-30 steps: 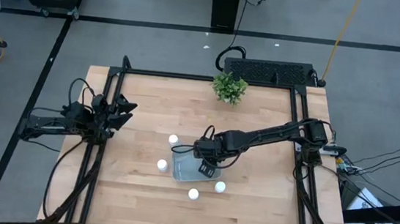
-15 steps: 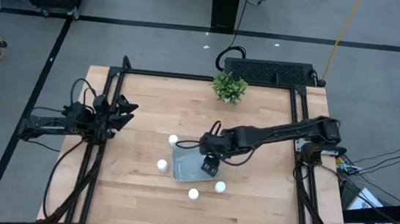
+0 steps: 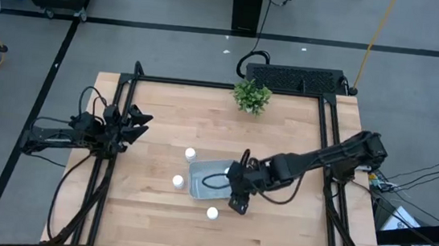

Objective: Pick and place pill bottles into a basket
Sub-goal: Put the white pill bottle into the white bin

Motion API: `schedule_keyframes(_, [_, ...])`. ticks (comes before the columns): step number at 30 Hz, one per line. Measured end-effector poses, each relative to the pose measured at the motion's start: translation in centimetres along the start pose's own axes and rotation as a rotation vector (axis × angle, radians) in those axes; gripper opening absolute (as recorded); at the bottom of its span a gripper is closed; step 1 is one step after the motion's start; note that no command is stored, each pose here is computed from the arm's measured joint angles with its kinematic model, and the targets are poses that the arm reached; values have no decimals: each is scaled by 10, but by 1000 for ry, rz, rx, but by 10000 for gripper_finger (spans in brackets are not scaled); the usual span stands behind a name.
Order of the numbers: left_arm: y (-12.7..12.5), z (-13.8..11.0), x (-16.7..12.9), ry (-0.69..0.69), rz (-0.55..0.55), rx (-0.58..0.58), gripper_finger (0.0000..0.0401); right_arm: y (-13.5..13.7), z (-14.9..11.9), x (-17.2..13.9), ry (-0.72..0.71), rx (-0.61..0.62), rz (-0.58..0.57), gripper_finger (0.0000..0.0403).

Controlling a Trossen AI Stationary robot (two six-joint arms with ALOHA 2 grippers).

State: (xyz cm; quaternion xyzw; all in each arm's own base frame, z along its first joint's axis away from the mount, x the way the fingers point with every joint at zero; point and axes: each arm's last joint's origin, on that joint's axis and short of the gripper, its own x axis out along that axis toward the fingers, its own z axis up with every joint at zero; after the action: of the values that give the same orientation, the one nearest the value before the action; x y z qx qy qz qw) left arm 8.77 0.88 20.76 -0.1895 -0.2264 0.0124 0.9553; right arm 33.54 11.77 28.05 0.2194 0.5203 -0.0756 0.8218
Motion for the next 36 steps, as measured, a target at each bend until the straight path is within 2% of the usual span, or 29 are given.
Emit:
schedule_keyframes(5, [0, 0, 0, 0, 0, -2, 239, 9, -13, -1, -3, 15, -44, 230])
schedule_keyframes(12, [0, 0, 0, 0, 1, -3, 239, 13, -28, -2, 24, 48, -108, 258])
schedule_keyframes(23, [0, 0, 0, 2, 1, -3, 239, 18, -34, 26, 68, 48, -169, 293])
schedule_keyframes(29, [0, 0, 0, 1, 1, -3, 239, 15, -38, 38, 116, 60, -232, 295])
schedule_keyframes(36, [0, 0, 0, 2, 1, -3, 239, 13, -41, 44, 116, 78, -214, 295])
